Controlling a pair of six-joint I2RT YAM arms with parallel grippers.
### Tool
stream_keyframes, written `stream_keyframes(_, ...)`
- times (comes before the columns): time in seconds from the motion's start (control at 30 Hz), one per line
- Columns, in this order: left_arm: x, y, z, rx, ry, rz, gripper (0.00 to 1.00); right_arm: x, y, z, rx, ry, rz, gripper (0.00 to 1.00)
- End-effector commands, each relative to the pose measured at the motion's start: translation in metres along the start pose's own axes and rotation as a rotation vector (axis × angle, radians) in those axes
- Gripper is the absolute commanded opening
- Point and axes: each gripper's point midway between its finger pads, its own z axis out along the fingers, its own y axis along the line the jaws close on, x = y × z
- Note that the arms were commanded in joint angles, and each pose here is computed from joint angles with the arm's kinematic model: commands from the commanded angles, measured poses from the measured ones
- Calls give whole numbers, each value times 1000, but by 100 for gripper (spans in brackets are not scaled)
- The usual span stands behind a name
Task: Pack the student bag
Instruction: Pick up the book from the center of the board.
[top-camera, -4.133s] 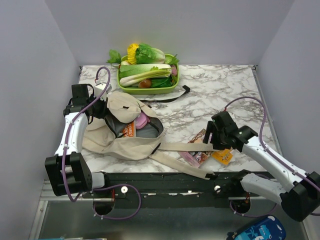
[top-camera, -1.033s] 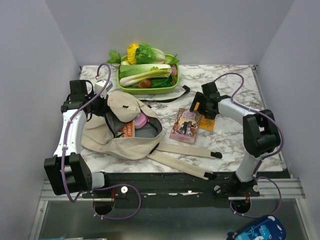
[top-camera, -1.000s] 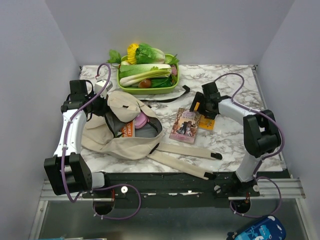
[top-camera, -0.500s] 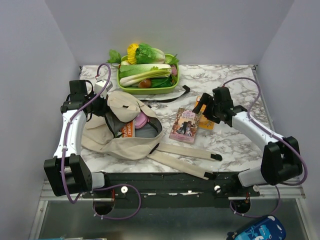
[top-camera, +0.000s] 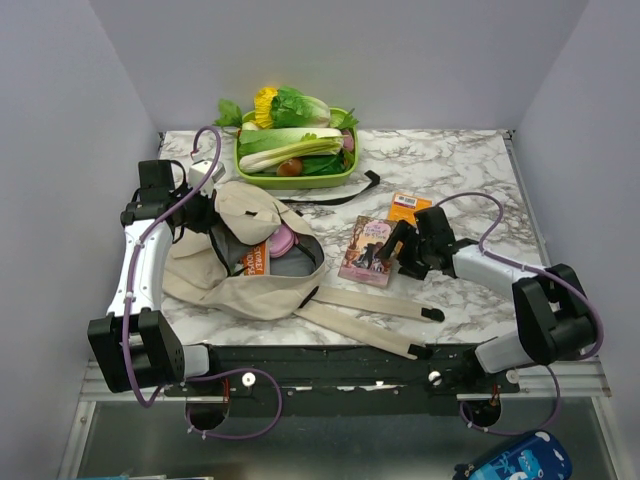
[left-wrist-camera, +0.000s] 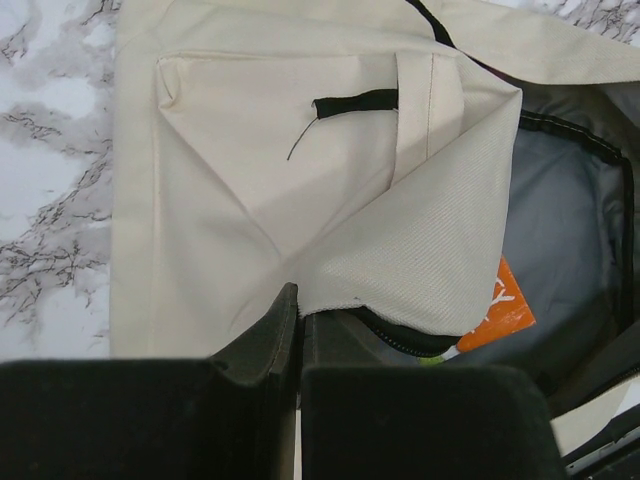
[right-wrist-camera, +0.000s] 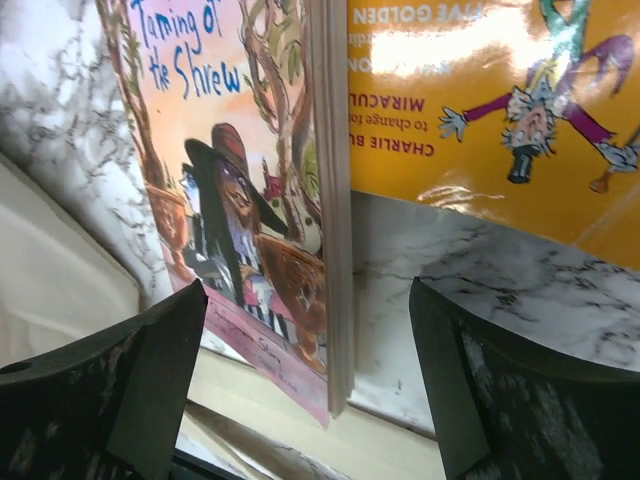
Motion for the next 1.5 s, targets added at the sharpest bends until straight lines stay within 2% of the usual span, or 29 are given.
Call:
stream_keyframes(0.0,-21,-9,-13,36,-61,10,0,-1,13,14,-92,-32,69,89)
stream_keyframes(0.2,-19,-40,-13,132,-60,51,1,-1,20,35,-155,-46,141,84)
stream_keyframes(0.6,21,-110,10,307,61,142,1,11,-1,51,-80,-70,199,70)
stream_keyframes(0.7,25,-117,10,318,72,149,1,13,-4,54,-72,-74,196,60)
stream_keyframes(0.83,19,-114,5,296,69,164,1,11,-3,50,-78,-108,184,32)
stream_keyframes(1.03,3,-104,-4,226,42,173,0,6,0,42,-99,-146,159,11)
stream_keyframes(1.13,-4,-96,-4,176,30,161,0,-5,17,25,-164,-194,105,1)
stream_keyframes(1.23,-18,-84,-6,95,-7,135,0,-24,43,-7,-244,-262,40,1)
stream_keyframes(1.37,-55,-77,-22,27,-138,121,0,-44,76,-67,-376,-374,-38,1)
stream_keyframes(1.47,-75,-80,-35,31,-184,90,0,-53,100,-111,-475,-430,-66,1)
